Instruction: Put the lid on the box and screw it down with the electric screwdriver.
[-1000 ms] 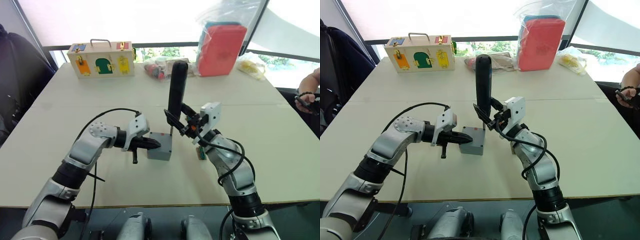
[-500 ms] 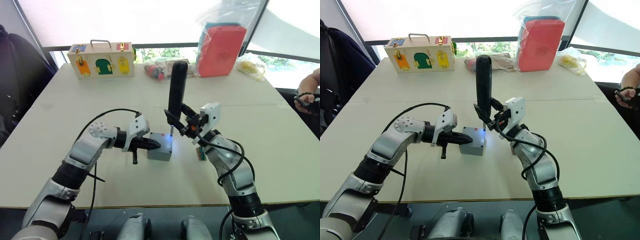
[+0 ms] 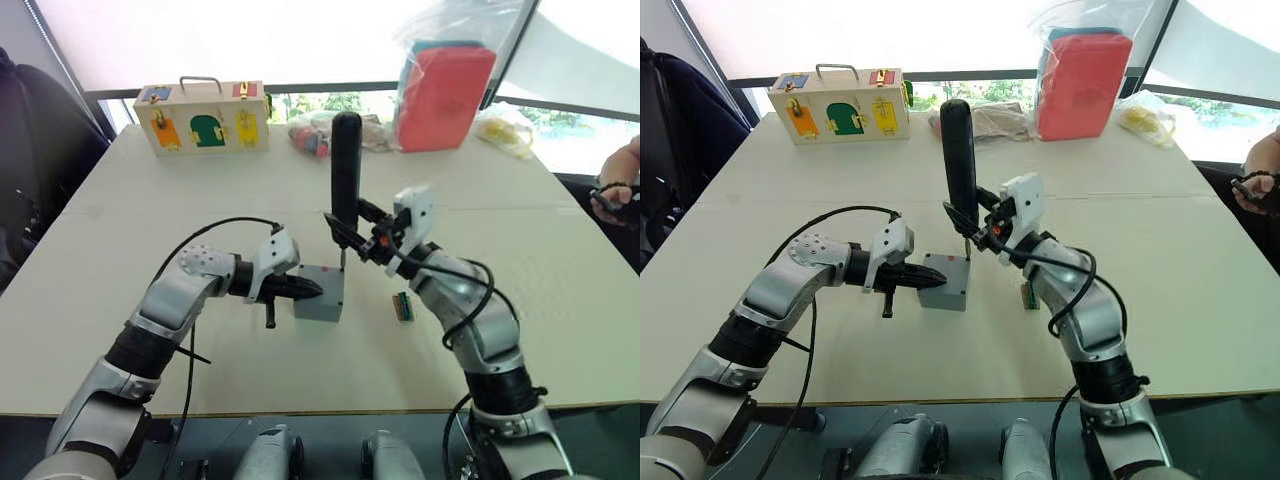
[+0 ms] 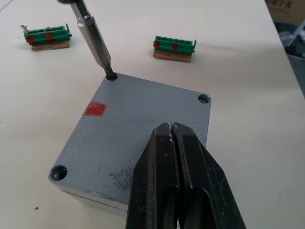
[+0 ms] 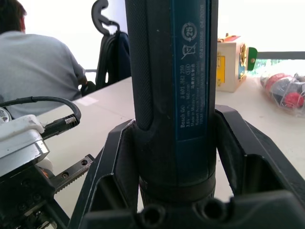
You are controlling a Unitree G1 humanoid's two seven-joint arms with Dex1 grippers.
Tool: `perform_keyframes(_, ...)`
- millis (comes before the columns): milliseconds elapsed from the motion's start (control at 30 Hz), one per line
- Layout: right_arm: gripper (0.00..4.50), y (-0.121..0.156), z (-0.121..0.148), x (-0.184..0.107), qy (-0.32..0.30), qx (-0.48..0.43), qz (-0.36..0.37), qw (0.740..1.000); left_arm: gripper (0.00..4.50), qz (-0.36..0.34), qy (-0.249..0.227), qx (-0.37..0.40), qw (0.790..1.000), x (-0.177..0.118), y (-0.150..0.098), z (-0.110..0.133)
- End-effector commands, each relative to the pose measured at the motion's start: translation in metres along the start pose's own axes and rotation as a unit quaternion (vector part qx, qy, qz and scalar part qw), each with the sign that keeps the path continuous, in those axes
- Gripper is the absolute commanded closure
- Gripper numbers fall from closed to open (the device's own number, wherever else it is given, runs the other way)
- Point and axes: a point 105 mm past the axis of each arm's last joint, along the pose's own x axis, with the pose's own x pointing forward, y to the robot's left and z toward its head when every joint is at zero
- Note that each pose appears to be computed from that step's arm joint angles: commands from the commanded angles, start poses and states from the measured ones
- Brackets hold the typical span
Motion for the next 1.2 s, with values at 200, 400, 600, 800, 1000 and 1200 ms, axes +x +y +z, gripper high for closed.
perform_keyframes(200,2.62,-0.053,0.102,-0.009,-0.043,0.077,-0.036,0.995,4.50,0.046,-0.105,-0.048,0.992,-0.021,0.019,0.036)
perform_keyframes(400,2.62,-0.115,0.066,-0.066,0.222,0.187,-0.137,0.947,4.50,-0.027,-0.065,0.052,0.996,-0.043,-0.014,0.068)
perform_keyframes(600,2.62,-0.113,0.002,-0.132,0.399,0.273,-0.140,0.864,4.50,-0.089,-0.010,0.103,0.991,-0.040,-0.045,0.061)
perform_keyframes(800,2.62,-0.105,-0.046,-0.166,0.468,0.344,-0.165,0.797,4.50,-0.092,-0.003,0.108,0.990,-0.031,-0.053,0.052)
perform_keyframes(1000,2.62,-0.104,-0.063,-0.171,0.484,0.352,-0.184,0.780,4.50,-0.073,-0.010,0.097,0.993,-0.029,-0.052,0.050)
perform_keyframes(1200,2.13,-0.103,-0.075,-0.177,0.507,0.333,-0.197,0.770,4.50,-0.052,-0.009,0.081,0.995,-0.035,-0.048,0.047)
